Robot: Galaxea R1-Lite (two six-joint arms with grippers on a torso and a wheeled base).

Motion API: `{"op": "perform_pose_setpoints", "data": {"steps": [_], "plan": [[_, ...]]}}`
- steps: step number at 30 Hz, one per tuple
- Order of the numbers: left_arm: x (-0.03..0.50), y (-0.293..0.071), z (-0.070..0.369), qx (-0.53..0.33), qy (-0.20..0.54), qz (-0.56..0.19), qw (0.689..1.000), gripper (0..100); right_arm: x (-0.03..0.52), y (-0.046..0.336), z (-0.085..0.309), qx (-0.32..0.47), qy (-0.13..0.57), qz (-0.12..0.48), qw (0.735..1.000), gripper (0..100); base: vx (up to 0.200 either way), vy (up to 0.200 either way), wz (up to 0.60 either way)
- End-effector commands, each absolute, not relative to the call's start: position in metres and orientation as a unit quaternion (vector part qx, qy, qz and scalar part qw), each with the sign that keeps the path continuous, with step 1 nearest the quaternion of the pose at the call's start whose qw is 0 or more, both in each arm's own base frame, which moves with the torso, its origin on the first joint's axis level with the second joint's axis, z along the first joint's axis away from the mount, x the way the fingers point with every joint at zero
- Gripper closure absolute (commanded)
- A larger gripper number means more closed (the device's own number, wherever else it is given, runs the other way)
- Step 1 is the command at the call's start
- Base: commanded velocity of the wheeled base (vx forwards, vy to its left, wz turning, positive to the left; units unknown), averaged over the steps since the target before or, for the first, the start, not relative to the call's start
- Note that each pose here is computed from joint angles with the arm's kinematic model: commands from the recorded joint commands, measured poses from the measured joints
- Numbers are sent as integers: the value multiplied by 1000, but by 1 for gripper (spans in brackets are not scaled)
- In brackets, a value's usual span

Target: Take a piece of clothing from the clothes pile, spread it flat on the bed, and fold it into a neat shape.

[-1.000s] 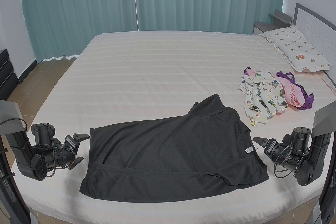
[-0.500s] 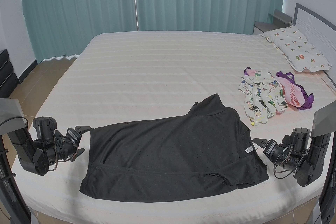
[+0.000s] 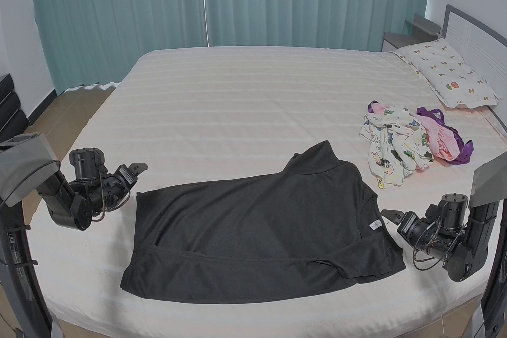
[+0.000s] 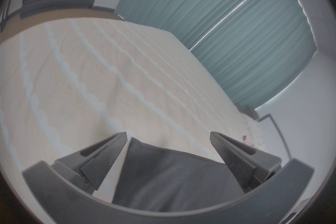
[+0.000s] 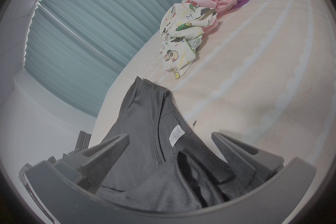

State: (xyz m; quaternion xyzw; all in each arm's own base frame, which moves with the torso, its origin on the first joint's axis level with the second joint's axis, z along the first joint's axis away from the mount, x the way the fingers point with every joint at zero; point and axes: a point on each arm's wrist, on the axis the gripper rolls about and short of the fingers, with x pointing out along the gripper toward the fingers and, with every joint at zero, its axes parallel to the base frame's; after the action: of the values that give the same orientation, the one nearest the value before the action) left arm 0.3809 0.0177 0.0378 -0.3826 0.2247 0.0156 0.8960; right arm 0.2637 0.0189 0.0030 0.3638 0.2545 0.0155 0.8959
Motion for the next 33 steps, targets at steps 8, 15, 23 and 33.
{"op": "perform_pose_setpoints", "data": {"steps": [8,15,23,33], "plan": [[394,12,0,-329,258,43,907,0,264,22,2,360,254,20,898,0,0,0,0],[393,-1,-1,-326,264,30,907,0,264,22,2,359,256,21,897,0,0,0,0],[403,0,-5,-325,259,29,909,0,265,24,2,359,254,24,898,0,0,0,0],[405,14,-2,-331,243,53,911,100,288,33,14,356,207,56,909,0,0,0,0]]}}
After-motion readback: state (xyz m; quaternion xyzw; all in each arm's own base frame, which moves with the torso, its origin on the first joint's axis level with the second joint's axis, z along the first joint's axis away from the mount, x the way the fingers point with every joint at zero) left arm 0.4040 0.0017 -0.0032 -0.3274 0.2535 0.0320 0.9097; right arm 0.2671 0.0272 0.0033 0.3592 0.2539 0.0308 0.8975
